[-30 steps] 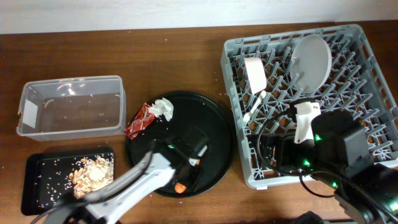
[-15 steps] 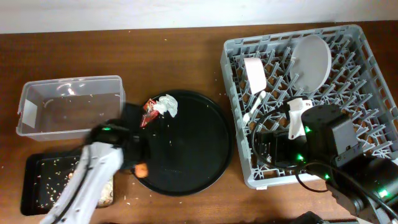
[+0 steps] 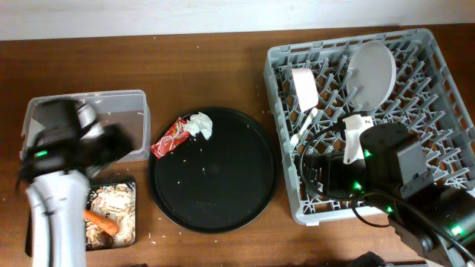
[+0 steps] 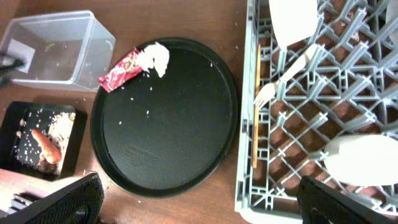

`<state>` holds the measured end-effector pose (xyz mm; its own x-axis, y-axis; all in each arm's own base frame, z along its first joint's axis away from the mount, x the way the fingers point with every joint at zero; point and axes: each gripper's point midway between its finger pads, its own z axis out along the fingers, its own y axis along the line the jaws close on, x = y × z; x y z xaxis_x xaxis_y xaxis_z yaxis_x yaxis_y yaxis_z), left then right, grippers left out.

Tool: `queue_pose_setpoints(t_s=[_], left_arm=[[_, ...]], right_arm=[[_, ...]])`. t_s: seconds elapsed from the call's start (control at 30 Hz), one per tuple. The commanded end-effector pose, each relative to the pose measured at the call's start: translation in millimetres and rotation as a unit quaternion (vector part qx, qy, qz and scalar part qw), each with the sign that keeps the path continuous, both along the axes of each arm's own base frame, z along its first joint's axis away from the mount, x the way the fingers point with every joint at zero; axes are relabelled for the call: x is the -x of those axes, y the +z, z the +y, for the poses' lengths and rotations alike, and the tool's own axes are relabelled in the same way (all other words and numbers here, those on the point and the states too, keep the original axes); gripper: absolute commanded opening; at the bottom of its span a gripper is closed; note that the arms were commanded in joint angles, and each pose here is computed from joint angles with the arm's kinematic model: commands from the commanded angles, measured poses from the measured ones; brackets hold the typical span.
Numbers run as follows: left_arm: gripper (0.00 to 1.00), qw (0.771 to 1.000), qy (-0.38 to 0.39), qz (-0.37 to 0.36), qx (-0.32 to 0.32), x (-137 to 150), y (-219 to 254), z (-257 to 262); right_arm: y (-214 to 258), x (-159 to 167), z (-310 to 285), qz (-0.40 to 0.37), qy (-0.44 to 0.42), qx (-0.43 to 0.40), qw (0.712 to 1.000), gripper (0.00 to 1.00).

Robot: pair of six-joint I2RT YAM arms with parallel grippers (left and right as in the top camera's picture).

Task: Sort waste into correct bins and load items into the dishwasher rack
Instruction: 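Move the carrot onto the small black tray and open the left gripper, then grasp the red wrapper and tissue on the serving tray with the left gripper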

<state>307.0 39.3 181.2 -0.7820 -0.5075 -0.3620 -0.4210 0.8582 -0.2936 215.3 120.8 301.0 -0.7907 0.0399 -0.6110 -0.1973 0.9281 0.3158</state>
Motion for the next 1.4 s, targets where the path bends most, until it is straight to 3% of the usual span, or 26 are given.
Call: queue_pose_setpoints(t_s=[0.0,0.07,0.1,0.27,0.3,0.37,0.4,0.43,0.47,0.5,0.6,0.63,0.7,0.8,0.83,0.87,0.9,0.93,0.97,1.03,1.13,1.3,1.33,1.37], left_arm=[[0.68,0.954,-0.255,-0.058,-0.149,-47.6,-5.6,-99.7],[0.68,0.908,-0.374,-0.074,-0.176,-76.3,-45.1,-162.0],[0.68,0.899,-0.392,-0.072,-0.179,-86.9,-65.3,-175.1],[0.67,0.899,-0.390,-0.042,-0.196,-124.3,-158.4,-183.8],[0.62,0.899,-0.391,-0.033,-0.195,-124.7,-172.4,-183.8],[0.34,0.902,-0.392,0.004,-0.180,-107.3,-183.2,-184.4],[0.11,0.899,-0.399,0.021,-0.179,-98.3,-186.2,-184.7],[0.00,0.900,-0.408,0.025,-0.153,-92.3,-179.7,-192.0],[0.00,0.900,-0.420,0.011,-0.117,-91.6,-156.8,-206.3],[0.00,0.901,-0.415,-0.026,-0.120,-98.4,-102.0,-208.0],[0.00,0.918,-0.332,-0.056,-0.208,-106.5,-35.9,-147.8],[0.00,0.925,-0.300,-0.058,-0.226,-109.2,-24.3,-121.9],[0.00,0.956,-0.177,-0.042,-0.228,-114.7,-14.3,-17.1],[0.03,0.969,-0.103,-0.020,-0.224,-96.8,-6.6,34.8],[0.51,0.971,-0.088,-0.032,-0.220,-94.4,3.1,39.5],[0.81,0.971,-0.094,-0.040,-0.214,-94.5,6.4,34.6],[0.87,0.975,-0.149,-0.057,-0.153,-96.6,3.4,-2.8],[0.87,0.971,-0.205,-0.078,-0.098,-97.7,4.3,-44.1],[0.82,0.959,-0.251,-0.072,-0.110,-93.8,-0.9,-71.9],[0.77,0.933,-0.303,-0.004,-0.192,-78.9,-46.3,-96.9],[0.64,0.902,-0.378,0.062,-0.199,-70.9,-124.9,-131.3],[0.59,0.879,-0.376,0.140,-0.259,-70.9,-190.6,-112.4],[0.45,0.879,-0.375,0.140,-0.261,-72.4,-192.8,-111.9],[0.24,0.879,-0.374,0.137,-0.261,-73.5,-192.5,-112.3]], right_arm=[[4.7,-0.5,-0.1,-0.005,-0.003,-0.007,1.000,0.99],[4.7,-0.4,0.3,-0.005,-0.003,-0.008,1.000,0.99],[4.6,-0.3,0.3,-0.005,-0.003,-0.008,1.000,0.99],[1.9,0.5,-0.2,0.002,-0.003,-0.005,1.000,0.99],[0.9,-0.3,0.2,0.004,-0.003,-0.004,1.000,0.99],[-0.2,-1.2,0.6,0.006,-0.003,-0.003,1.000,0.99],[-0.1,-1.3,0.7,0.005,-0.003,-0.003,1.000,0.99],[-0.5,-0.9,0.6,0.006,-0.003,-0.002,1.000,0.99],[-1.5,0.3,0.0,0.009,-0.003,-0.001,1.000,0.99],[-3.2,2.3,-0.9,0.014,-0.003,0.001,1.000,0.99],[-4.3,3.4,-1.4,0.017,-0.003,0.003,1.000,0.99],[-4.2,3.3,-1.4,0.017,-0.003,0.003,1.000,0.99],[-4.2,3.3,-1.4,0.017,-0.003,0.003,1.000,0.99],[-4.3,3.4,-1.4,0.017,-0.003,0.003,1.000,0.99],[-4.3,3.4,-1.5,0.017,-0.003,0.003,1.000,0.99],[-4.3,3.4,-1.5,0.017,-0.003,0.003,1.000,0.99],[-4.3,3.4,-1.5,0.017,-0.003,0.003,1.000,0.99],[-4.3,3.3,-1.5,0.017,-0.003,0.003,1.000,0.99],[-4.3,3.4,-1.4,0.017,-0.003,0.003,1.000,0.99],[-4.2,4.7,0.7,0.020,0.002,-0.002,1.000,0.99],[-4.2,4.6,0.7,0.020,0.002,-0.002,1.000,0.99],[-4.7,5.0,0.4,0.021,0.002,-0.001,1.000,0.99],[-4.9,5.4,0.3,0.022,0.002,-0.001,1.000,0.99],[-5.0,5.3,0.3,0.022,0.002,-0.001,1.000,0.99]])
